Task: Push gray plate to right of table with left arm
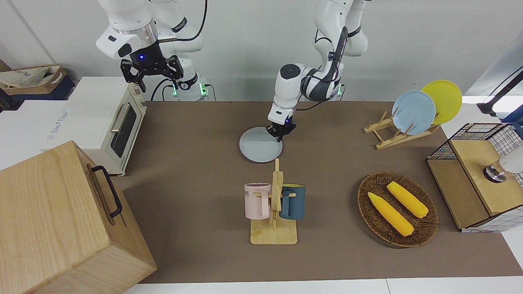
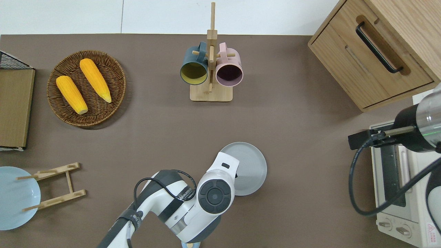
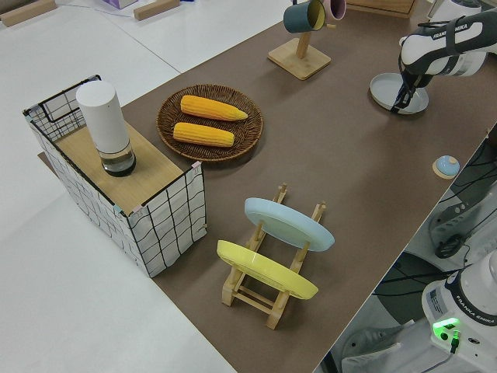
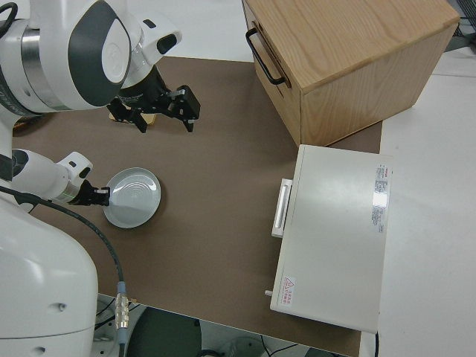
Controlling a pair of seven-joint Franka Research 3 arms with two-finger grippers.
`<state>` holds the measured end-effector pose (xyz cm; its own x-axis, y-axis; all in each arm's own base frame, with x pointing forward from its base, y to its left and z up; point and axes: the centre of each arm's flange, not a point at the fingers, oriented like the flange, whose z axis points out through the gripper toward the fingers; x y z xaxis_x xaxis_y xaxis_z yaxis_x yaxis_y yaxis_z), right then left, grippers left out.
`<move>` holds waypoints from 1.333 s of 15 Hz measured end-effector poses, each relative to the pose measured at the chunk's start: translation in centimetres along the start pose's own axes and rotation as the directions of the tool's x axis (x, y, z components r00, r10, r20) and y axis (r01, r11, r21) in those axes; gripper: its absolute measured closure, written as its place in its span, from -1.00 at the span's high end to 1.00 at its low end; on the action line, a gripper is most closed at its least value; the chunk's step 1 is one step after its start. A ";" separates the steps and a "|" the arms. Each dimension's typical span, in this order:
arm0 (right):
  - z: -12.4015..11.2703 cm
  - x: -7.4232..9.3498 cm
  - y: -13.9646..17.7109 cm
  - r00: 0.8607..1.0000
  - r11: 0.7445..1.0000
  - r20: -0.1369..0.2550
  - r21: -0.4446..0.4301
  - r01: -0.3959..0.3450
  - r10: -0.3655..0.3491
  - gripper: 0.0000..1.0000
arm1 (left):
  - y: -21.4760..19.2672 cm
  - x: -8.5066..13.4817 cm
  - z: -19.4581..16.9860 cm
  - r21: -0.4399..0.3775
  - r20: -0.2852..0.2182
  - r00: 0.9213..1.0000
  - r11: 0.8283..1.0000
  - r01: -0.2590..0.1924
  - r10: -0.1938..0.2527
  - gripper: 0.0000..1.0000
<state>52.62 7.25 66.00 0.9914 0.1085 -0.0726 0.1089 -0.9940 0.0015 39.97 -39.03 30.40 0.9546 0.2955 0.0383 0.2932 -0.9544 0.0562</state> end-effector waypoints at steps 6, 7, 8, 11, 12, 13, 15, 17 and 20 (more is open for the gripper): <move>0.0 0.0 0.0 1.000 1.000 0.000 0.000 0.000 0.000 0.97 | 6.5 -2.6 0.2 -0.002 -0.006 0.999 0.999 0.046 -0.046 -0.93; 0.0 0.0 0.0 1.000 1.000 0.000 0.000 0.000 0.000 0.97 | 7.4 -3.0 0.3 -0.007 -0.004 0.999 0.999 0.051 -0.051 -0.93; 0.0 0.0 0.0 1.000 1.000 0.000 0.000 0.000 0.000 0.97 | 8.2 -3.5 0.3 -0.011 -0.001 0.999 0.998 0.054 -0.054 -0.93; 0.0 0.0 0.0 1.000 1.000 0.000 0.000 0.000 0.000 0.97 | 9.8 -5.0 0.4 -0.020 0.002 0.998 0.998 0.057 -0.057 -0.93; 0.0 0.0 0.0 1.000 1.000 0.000 0.000 0.000 0.000 0.97 | 10.1 -5.4 0.4 -0.022 0.003 0.998 0.998 0.057 -0.057 -0.93; 0.0 0.0 0.0 1.000 1.000 0.000 0.000 0.000 0.000 0.97 | 10.3 -5.7 0.4 -0.022 0.003 0.998 0.998 0.057 -0.057 -0.93; 0.0 0.0 0.0 1.000 1.000 0.000 0.000 0.000 0.000 0.97 | 10.4 -5.8 0.4 -0.022 0.002 0.998 0.998 0.058 -0.058 -0.93; 0.0 0.0 0.0 1.000 1.000 0.000 0.000 0.000 0.000 0.97 | 10.3 -5.9 0.6 -0.013 0.005 0.998 0.998 0.058 -0.058 -0.76; 0.0 0.0 0.0 1.000 1.000 0.000 0.000 0.000 0.000 0.97 | 10.3 -6.0 1.2 0.000 0.011 0.998 0.998 0.056 -0.056 -0.16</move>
<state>52.62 7.25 66.00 0.9914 0.1085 -0.0726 0.1089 -0.9940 0.0015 37.32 -50.67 29.55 0.9372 0.3480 0.0245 0.3462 -0.9364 0.0580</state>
